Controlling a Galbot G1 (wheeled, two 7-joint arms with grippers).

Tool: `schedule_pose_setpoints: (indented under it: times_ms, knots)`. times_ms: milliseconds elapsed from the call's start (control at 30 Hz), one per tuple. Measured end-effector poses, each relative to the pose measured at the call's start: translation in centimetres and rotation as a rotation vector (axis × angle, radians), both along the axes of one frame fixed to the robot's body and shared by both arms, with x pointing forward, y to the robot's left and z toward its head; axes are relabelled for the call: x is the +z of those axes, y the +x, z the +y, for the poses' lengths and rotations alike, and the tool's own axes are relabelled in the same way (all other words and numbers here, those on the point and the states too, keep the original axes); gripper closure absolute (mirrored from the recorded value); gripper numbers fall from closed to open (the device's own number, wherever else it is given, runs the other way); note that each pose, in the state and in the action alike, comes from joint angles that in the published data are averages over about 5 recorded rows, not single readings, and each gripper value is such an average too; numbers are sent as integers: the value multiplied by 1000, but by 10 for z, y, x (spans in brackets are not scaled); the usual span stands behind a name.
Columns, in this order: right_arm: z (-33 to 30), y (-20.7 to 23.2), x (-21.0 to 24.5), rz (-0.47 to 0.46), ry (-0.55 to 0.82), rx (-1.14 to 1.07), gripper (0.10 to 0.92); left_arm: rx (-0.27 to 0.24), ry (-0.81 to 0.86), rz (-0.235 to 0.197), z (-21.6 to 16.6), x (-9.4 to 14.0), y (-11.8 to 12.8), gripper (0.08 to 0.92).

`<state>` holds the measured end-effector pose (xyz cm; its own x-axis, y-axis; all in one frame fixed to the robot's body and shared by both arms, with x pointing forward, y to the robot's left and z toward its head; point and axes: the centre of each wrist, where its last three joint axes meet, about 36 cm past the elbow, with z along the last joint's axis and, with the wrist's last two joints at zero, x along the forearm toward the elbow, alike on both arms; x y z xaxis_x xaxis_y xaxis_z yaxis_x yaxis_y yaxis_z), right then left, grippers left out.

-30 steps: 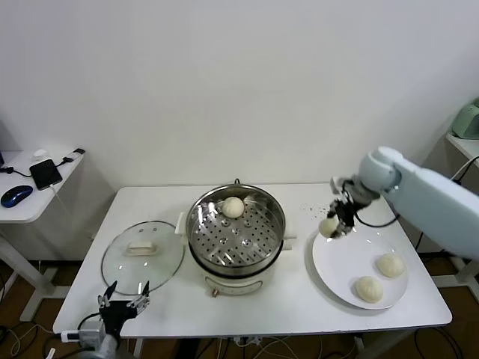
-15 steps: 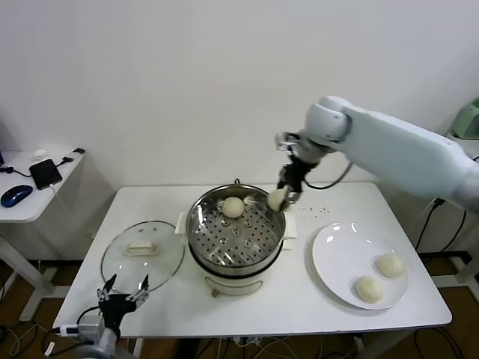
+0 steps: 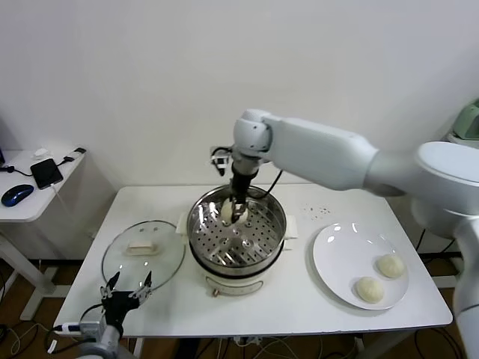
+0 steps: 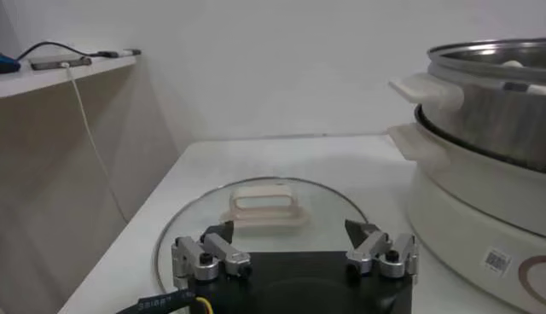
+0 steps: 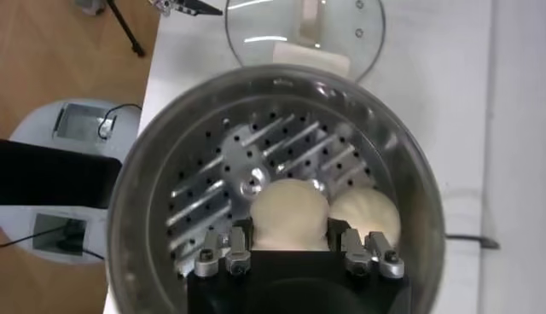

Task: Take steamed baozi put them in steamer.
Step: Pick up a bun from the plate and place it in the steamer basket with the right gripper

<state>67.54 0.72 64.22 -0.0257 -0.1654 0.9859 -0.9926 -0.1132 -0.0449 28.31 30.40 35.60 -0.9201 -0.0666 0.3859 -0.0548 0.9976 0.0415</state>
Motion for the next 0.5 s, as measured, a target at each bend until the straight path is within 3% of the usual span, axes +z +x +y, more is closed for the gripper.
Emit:
schedule_pose_setpoints:
  times_ms: [500]
  knots:
    - [47, -10, -45, -16, 5, 3, 451, 3, -11, -8, 0, 2, -1, 177]
